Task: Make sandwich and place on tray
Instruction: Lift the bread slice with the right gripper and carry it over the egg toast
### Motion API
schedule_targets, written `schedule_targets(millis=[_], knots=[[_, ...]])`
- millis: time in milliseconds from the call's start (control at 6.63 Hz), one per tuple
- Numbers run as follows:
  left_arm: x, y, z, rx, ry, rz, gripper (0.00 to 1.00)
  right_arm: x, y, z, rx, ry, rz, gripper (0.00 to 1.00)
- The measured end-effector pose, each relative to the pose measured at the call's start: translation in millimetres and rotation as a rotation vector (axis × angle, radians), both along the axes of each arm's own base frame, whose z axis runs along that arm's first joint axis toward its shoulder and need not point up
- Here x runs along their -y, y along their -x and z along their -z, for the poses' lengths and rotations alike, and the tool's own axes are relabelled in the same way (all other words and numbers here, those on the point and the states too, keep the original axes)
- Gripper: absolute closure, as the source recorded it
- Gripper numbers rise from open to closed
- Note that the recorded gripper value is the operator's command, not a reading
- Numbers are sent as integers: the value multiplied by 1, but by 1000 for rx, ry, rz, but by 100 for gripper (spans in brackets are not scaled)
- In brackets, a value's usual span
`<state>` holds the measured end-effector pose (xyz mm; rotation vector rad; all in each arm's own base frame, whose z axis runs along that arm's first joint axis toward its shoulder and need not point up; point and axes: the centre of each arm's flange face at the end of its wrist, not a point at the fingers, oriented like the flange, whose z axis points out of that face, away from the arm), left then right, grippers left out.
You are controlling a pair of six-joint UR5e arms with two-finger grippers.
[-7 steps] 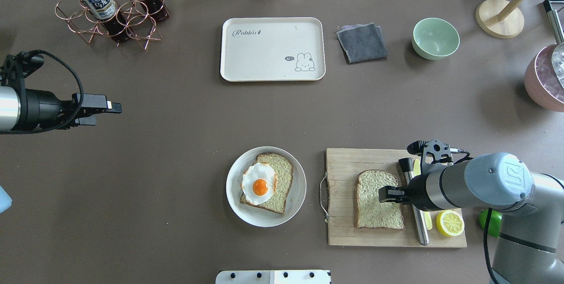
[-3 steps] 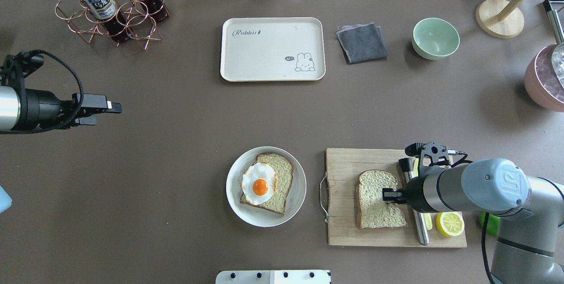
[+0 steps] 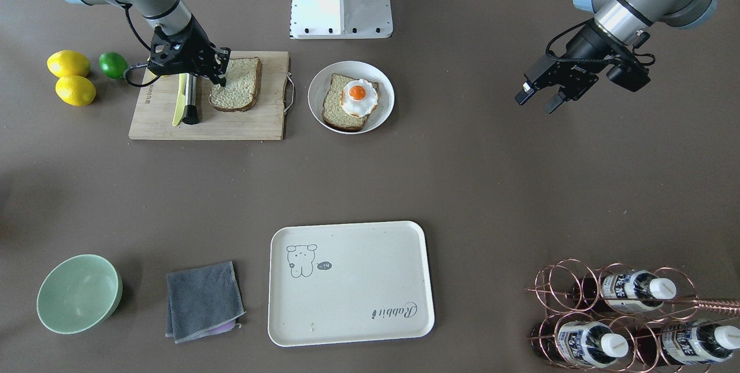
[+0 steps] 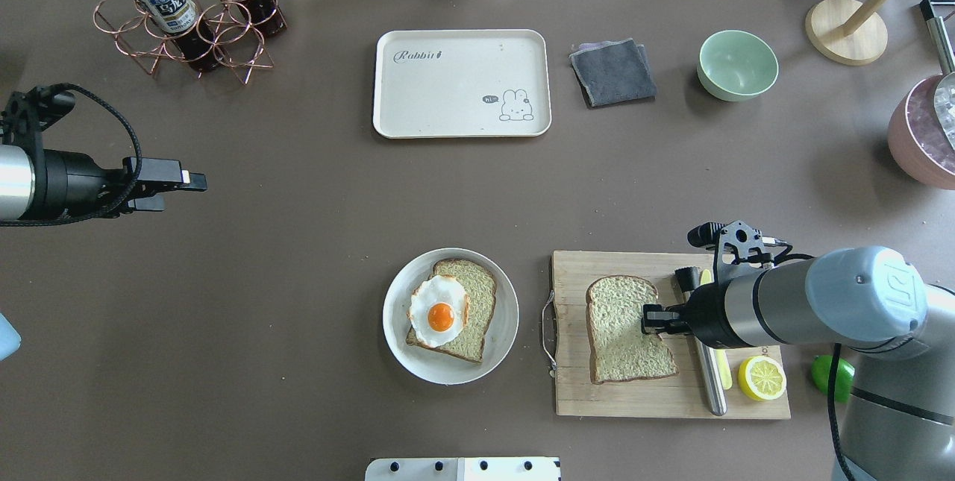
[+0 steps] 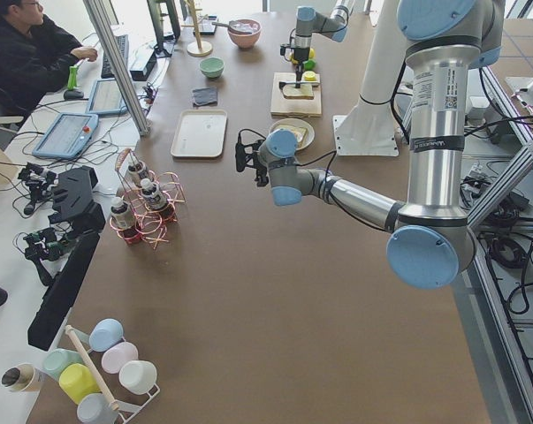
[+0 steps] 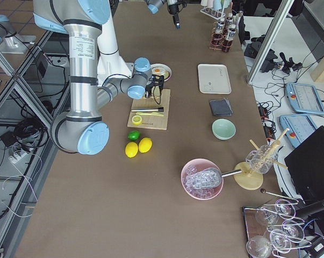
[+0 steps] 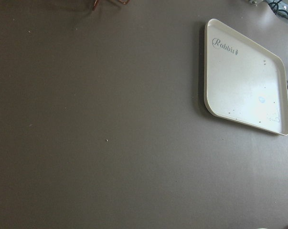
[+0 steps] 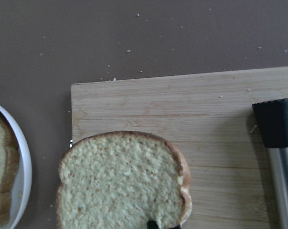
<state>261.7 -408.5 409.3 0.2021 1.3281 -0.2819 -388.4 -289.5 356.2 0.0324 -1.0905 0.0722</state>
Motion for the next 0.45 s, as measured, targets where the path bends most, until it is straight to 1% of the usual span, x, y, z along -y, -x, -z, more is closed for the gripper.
schedule_targets(millis=[302,452], knots=[[0,0,-1,1,1,0,3,13,10,49,93,-25,11,100],[0,0,-2,2,2,0,3,20,26,67,119,-40,9,100]])
